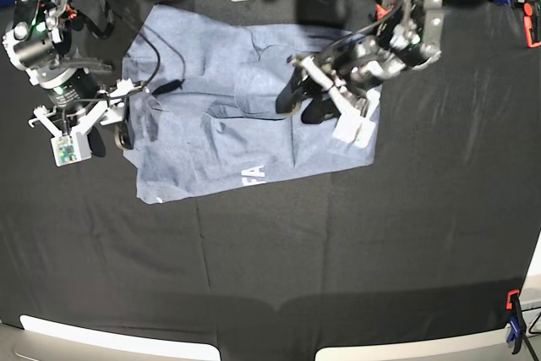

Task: Layout the t-shirt on the table in an organized manner, then fold the t-shirt properly
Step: 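Carry the held strip end with the left gripper toward the middle, folding it over, then release the folded end with the left gripper and raise the right gripper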

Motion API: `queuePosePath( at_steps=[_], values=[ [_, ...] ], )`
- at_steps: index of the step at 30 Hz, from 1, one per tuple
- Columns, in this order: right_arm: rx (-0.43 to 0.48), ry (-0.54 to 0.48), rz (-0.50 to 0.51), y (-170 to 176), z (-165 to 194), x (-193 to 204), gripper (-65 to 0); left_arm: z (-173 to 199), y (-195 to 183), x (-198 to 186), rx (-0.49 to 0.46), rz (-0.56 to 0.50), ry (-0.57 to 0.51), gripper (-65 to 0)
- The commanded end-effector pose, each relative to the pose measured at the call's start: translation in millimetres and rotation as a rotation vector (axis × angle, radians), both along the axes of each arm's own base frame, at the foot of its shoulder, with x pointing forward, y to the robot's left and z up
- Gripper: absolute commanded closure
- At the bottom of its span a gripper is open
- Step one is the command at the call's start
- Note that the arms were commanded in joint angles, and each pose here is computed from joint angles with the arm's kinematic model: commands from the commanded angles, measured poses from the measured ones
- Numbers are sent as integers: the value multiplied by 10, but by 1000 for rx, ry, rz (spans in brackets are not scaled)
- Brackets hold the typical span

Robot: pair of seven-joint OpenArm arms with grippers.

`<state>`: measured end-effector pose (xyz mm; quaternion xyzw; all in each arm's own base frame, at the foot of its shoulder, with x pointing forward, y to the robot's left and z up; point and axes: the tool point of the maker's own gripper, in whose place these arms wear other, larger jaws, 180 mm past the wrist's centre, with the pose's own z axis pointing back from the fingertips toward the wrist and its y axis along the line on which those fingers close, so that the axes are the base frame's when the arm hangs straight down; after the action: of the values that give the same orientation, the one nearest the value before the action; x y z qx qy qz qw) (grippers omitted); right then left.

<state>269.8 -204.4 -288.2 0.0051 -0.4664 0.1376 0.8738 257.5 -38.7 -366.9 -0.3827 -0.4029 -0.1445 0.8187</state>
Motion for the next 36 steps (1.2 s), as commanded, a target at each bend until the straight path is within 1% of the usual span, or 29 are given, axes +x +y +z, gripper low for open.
queuePosePath(
  at_steps=[1,3,6,8,13,16,19,21,23,25,26,28,32,34,36],
  values=[
    [-8,-43,20,14,119,39,-271,108,-80,114,-27,10,-29,-290],
    [-14,-28,17,3,95,26,-271,-6,-135,204,0,21,4,-290],
    [-15,-25,17,1,90,23,-271,14,-235,405,-13,17,-29,-290],
    [-14,-29,17,3,96,27,-271,150,-302,590,-27,14,-66,-290],
    [-15,-27,17,2,93,25,-271,645,-443,1007,-63,8,-188,-290],
    [-17,-20,16,-2,79,13,-272,714,-479,1043,-62,-17,-188,-290],
    [-23,6,13,-13,37,-16,-274,736,-502,951,-92,-61,-201,-290],
    [-29,31,4,-44,0,-43,-276,725,-463,879,-104,-70,-206,-290],
    [-30,39,-13,-102,2,-57,-276,724,-348,822,-104,-51,-216,-290],
    [15,32,-29,-145,48,-68,-276,738,-153,763,-97,-16,-235,-290],
    [43,31,-18,-137,69,-91,-276,748,-32,732,-94,10,-241,-290],
    [79,47,57,-49,57,-203,-276,772,212,638,-88,51,-257,-290],
    [105,131,217,201,-153,-594,-275,650,704,440,-20,144,-242,-290],
    [109,168,260,282,-244,-746,-275,560,924,347,13,186,-222,-290],
    [98,201,303,340,-311,-848,-273,480,1100,255,26,221,-204,-290]
  ],
)
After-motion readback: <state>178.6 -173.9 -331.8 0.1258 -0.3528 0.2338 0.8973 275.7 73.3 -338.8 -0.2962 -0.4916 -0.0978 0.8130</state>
